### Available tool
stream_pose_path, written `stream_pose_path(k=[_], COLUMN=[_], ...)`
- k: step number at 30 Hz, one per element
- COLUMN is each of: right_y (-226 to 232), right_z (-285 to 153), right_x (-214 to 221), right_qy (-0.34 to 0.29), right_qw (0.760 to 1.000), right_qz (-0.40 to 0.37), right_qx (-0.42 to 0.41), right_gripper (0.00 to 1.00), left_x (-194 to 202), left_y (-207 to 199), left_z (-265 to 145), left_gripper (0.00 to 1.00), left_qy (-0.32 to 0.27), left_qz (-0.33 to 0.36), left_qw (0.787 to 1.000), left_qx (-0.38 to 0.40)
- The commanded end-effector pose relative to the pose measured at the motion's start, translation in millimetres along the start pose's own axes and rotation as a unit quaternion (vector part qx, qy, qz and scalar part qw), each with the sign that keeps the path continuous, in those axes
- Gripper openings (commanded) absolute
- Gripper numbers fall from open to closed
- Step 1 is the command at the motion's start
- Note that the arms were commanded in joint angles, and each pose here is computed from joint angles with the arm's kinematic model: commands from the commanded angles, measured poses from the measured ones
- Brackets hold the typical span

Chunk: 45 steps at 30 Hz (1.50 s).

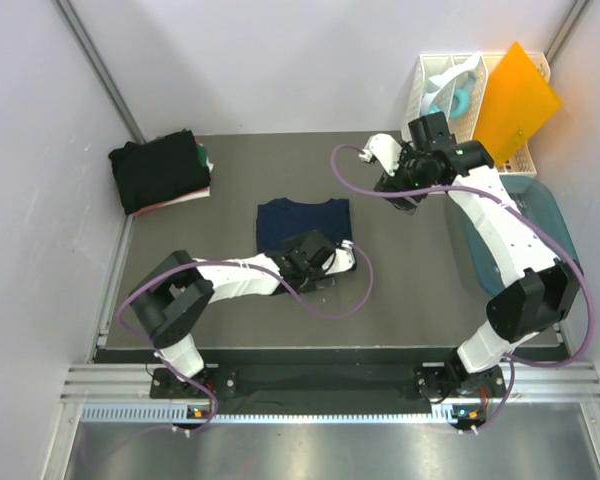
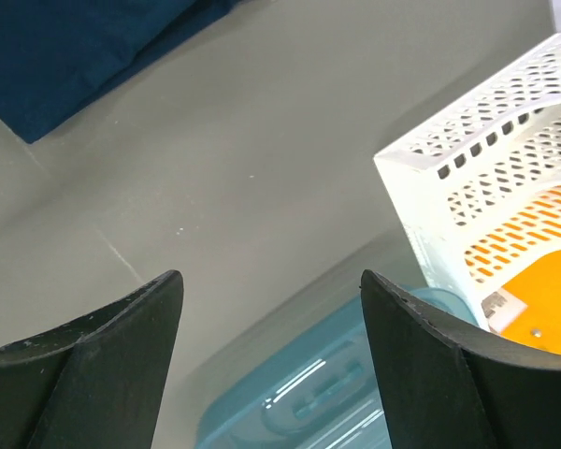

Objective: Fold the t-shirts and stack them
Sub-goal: Put the neatly folded tshirt into the corner of the board with the left arm

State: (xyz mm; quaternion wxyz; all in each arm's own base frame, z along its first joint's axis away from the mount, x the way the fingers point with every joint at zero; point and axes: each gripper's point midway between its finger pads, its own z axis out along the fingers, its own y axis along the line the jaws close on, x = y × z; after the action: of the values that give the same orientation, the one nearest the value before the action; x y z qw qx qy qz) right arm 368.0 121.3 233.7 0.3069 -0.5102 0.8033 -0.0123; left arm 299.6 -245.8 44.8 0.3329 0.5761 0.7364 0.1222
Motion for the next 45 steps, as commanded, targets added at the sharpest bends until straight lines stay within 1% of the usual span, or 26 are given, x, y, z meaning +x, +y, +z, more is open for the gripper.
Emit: stream_pose_path(k=[1,5,7,9,10,11,12,16,18,20,21,23,24,26,27,28,29,33,34,36,40,41,42,43,44,45], right_y=[-15.9,-18.9,-22.3,-25.8,-27.9,-29.2,-30.7,-34.8,-35.5,-34.6,-35.9,-35.9,-36.5,-37.8,-38.1,-39.4,-39.6,-39.0,-39.7,-36.8,-33.7,-32.7,-29.6,-29.9,-28.7,-27.2], right_z=[-28.8,-27.1,-27.0,-25.8,-27.4,-28.1,-29.0,-34.1,-38.2,-40.1,-45.3,-47.1,-50.3,-53.1,-55.1,-55.9,-57.8,-57.8,-58.1,-58.4,-58.6,-61.5,-59.2,-59.3,-60.9,-59.6], right_x=[-16.0,-20.8,-23.4,-24.7,-26.7,-29.0,-29.4,-35.8,-35.7,-34.6,-34.8,-32.9,-33.6,-34.6,-35.2,-36.7,-37.4,-38.5,-39.4,-37.0,-34.3,-34.8,-33.3,-32.4,-32.9,-30.5], right_qy=[-0.026,-0.031,-0.032,-0.031,-0.034,-0.038,-0.039,-0.048,-0.049,-0.049,-0.052,-0.051,-0.054,-0.057,-0.059,-0.062,-0.064,-0.07,-0.073,-0.075,-0.079,-0.084,-0.084,-0.084,-0.087,-0.086], right_qw=[0.999,0.999,0.999,0.999,0.998,0.998,0.998,0.997,0.997,0.997,0.996,0.996,0.995,0.995,0.994,0.994,0.994,0.993,0.993,0.993,0.992,0.991,0.992,0.992,0.991,0.991], right_qz=[-0.006,-0.003,-0.006,-0.009,-0.009,-0.011,-0.011,-0.014,-0.016,-0.018,-0.02,-0.022,-0.024,-0.025,-0.025,-0.025,-0.025,-0.023,-0.022,-0.02,-0.019,-0.02,-0.02,-0.02,-0.022,-0.023], right_qx=[0.033,0.034,0.037,0.042,0.045,0.048,0.051,0.058,0.061,0.063,0.069,0.074,0.078,0.083,0.085,0.088,0.09,0.091,0.094,0.094,0.097,0.099,0.095,0.096,0.097,0.096], right_gripper=[0.76,0.75,0.75,0.74,0.74,0.73,0.72,0.71,0.71,0.71,0.71,0.71,0.7,0.71,0.71,0.7,0.71,0.71,0.71,0.7,0.71,0.71,0.71,0.71,0.71,0.71], left_x=[-7.3,-6.3,0.1,3.1,2.1,4.0,6.1,6.5,5.6,-12.8,-3.3,-24.9,-25.0,-32.4,-29.7,-20.7,-33.4,-18.5,-21.8,-3.7,9.9,19.6,32.8,33.1,44.8,51.9], left_y=[-7.1,-18.2,-26.5,-30.2,-34.1,-33.8,-33.3,-34.2,-20.2,13.8,21.2,59.9,71.9,101.9,118.3,119.1,135.1,178.0,197.9,219.2,281.2,295.2,303.3,319.3,330.1,338.8], left_z=[19.0,31.1,36.6,37.7,37.3,37.2,37.6,31.0,24.8,10.8,4.4,-17.2,-25.3,-51.3,-60.3,-69.6,-84.2,-114.9,-122.7,-126.2,-145.4,-147.7,-140.3,-148.7,-149.3,-142.1], left_gripper=[0.99,0.99,0.95,0.7,0.47,0.21,0.0,0.0,0.0,0.0,0.0,0.0,0.0,0.0,0.0,0.0,0.0,0.0,0.0,0.0,0.0,0.0,0.0,0.0,0.0,0.0], left_qy=[-0.012,-0.007,0.005,0.006,0.002,0.007,0.01,0.007,0.011,-0.014,-0.003,-0.037,-0.05,-0.06,-0.063,-0.044,-0.067,-0.05,-0.052,-0.028,-0.025,-0.004,0.015,0.016,0.03,0.043], left_qz=[-0.016,-0.018,-0.011,-0.006,-0.008,-0.012,-0.018,-0.018,-0.016,-0.04,-0.054,-0.079,-0.073,-0.062,-0.039,-0.025,-0.013,0.056,0.061,0.07,0.071,0.072,0.077,0.081,0.081,0.09], left_qw=[1.0,1.0,1.0,0.999,0.999,0.998,0.998,0.997,0.998,0.998,0.996,0.994,0.991,0.992,0.994,0.994,0.993,0.993,0.994,0.995,0.997,0.997,0.997,0.996,0.995,0.994], left_qx=[-0.003,0.013,0.027,0.041,0.054,0.055,0.053,0.073,0.067,0.047,0.075,0.072,0.095,0.087,0.08,0.094,0.092,0.09,0.069,0.061,-0.001,-0.02,-0.016,-0.035,-0.043,-0.046])
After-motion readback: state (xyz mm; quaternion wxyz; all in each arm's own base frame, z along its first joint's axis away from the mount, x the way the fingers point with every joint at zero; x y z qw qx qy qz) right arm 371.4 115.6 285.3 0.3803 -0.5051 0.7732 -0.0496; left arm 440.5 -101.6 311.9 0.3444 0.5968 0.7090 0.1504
